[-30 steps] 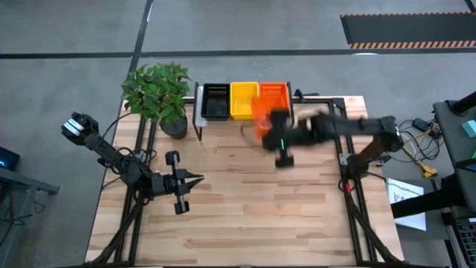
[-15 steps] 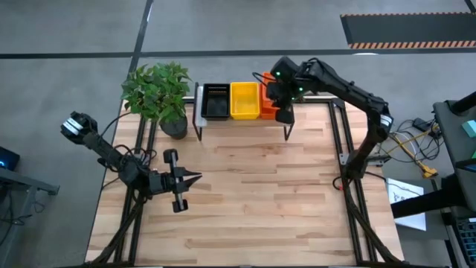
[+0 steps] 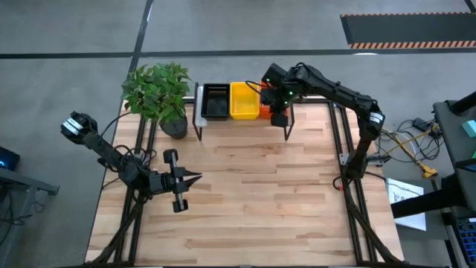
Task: Stack baskets on shelf by color
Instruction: Stack the orange bin on top of the other orange bins on the shelf, then return to Home Position
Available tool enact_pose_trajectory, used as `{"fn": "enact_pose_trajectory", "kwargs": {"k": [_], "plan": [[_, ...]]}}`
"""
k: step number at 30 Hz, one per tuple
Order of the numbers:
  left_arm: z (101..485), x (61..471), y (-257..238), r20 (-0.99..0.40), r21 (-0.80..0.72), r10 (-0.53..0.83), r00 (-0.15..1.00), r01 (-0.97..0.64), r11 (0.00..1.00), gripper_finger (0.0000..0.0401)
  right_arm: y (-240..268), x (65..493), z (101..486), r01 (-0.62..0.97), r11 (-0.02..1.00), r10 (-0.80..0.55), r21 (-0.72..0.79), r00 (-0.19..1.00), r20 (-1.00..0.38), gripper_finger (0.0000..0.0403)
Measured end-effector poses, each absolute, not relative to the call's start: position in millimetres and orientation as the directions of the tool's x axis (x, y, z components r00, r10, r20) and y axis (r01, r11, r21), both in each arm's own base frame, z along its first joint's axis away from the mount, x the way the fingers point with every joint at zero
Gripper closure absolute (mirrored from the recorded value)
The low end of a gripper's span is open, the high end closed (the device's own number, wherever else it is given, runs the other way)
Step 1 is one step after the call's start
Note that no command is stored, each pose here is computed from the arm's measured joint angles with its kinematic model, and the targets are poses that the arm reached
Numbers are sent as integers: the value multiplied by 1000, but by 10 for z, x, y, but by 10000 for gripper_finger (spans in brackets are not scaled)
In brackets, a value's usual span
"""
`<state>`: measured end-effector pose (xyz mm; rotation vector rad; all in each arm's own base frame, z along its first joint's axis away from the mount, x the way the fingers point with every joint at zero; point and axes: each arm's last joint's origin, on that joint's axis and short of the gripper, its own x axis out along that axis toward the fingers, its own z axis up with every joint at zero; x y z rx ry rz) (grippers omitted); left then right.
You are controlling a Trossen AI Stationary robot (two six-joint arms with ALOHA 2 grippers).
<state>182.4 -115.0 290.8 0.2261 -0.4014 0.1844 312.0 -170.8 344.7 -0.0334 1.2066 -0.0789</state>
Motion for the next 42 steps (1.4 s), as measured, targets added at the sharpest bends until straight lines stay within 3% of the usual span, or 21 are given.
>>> {"fn": "enact_pose_trajectory", "kwargs": {"k": [9, 17, 22, 27, 42], "plan": [[2883, 1837, -1158, 387, 197, 127, 913, -217, 956, 393, -1711, 3131, 3469, 60, 996, -84, -66, 360, -929, 283], [2852, 1859, -1174, 376, 180, 126, 918, -206, 962, 393, -1539, 2903, 3748, 85, 996, -48, -13, 418, -907, 253], [2744, 1928, -1227, 332, 147, 112, 936, -169, 975, 393, -1255, 2741, 3875, -12, 998, 64, 68, 527, -848, 262], [2588, 2022, -1298, 282, 98, 98, 954, -131, 987, 393, -830, 2629, 3814, -134, 991, 99, 14, 654, -750, 283], [2262, 2180, -1411, 181, 21, 93, 979, -98, 995, 393, 15, 2213, 3033, -350, 922, 279, -167, 898, -340, 362]]}}
